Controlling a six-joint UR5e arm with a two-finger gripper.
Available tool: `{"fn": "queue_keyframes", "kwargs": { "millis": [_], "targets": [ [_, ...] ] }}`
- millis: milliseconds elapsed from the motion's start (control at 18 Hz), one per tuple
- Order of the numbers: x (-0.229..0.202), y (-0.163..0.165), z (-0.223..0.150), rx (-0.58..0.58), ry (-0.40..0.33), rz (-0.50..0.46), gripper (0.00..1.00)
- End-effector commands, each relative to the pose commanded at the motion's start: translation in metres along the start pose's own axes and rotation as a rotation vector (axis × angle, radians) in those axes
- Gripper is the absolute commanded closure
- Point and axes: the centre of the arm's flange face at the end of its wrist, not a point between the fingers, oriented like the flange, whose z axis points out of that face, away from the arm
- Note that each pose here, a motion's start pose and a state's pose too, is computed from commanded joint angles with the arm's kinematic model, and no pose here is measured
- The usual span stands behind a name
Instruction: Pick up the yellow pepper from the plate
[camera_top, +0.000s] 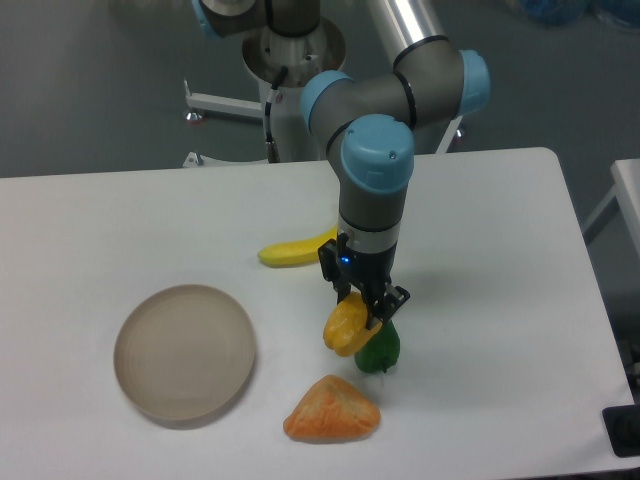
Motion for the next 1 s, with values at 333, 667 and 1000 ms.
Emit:
{"fn": "queue_keyframes", "kwargs": {
  "millis": [333, 667, 1000],
  "targets": [
    [0.0005, -0.0005, 0.0028, -0.002, 0.002, 0.000, 0.52],
    [0.0017, 0.0004, 0.0052, -0.004, 0.005, -0.002, 0.52],
    [0.0026, 0.0027, 0.0065, -0.030, -0.001, 0.002, 0.52]
  ]
}}
